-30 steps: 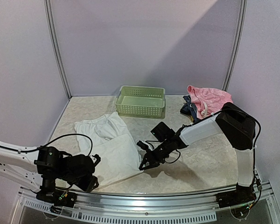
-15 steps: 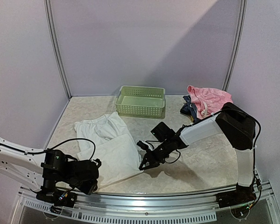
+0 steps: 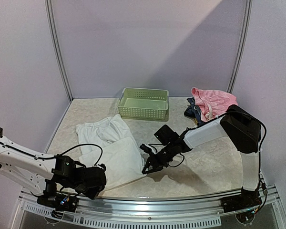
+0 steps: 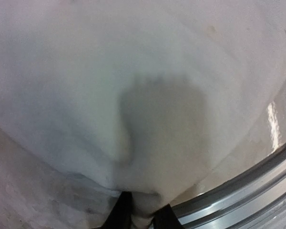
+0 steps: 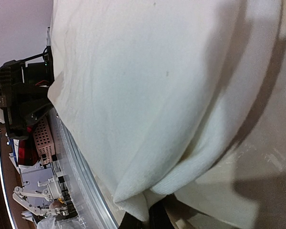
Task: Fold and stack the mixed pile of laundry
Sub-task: Pick up the 2/3-rectangle-folded T-shirt from the center of the board.
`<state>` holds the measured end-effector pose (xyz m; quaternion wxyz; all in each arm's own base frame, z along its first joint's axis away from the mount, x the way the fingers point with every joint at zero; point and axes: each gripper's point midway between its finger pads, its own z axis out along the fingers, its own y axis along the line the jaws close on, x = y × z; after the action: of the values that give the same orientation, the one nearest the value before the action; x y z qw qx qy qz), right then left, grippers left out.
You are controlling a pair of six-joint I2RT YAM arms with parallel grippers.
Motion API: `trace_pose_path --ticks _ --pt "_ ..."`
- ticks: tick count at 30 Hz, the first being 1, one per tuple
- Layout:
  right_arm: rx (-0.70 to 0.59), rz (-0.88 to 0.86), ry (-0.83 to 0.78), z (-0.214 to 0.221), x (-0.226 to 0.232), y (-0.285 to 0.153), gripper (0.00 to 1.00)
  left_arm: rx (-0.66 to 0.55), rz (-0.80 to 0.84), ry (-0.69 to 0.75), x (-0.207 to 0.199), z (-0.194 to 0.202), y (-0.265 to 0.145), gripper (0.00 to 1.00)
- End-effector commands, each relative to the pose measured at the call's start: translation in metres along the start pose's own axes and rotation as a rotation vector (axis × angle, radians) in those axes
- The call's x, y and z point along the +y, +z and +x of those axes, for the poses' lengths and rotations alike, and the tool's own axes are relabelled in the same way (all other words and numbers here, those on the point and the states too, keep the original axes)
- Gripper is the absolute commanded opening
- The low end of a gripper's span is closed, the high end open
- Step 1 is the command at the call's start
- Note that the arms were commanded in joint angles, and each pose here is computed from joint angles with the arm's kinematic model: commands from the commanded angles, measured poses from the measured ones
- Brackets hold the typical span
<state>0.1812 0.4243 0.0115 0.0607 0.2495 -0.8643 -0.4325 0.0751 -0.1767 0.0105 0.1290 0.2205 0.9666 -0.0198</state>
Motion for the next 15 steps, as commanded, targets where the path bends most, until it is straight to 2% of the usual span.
trace_pose_path --ticks 1,15 --pt "0.021 0.133 0.054 0.019 -0.033 0.005 0.0 0.03 -0.009 0.029 -0.001 0.008 0.007 0.0" --pt "0.01 0.241 0.03 0.027 -0.018 -0.033 0.0 -0.007 0.07 0.125 -0.031 -0.016 -0.035 0.0"
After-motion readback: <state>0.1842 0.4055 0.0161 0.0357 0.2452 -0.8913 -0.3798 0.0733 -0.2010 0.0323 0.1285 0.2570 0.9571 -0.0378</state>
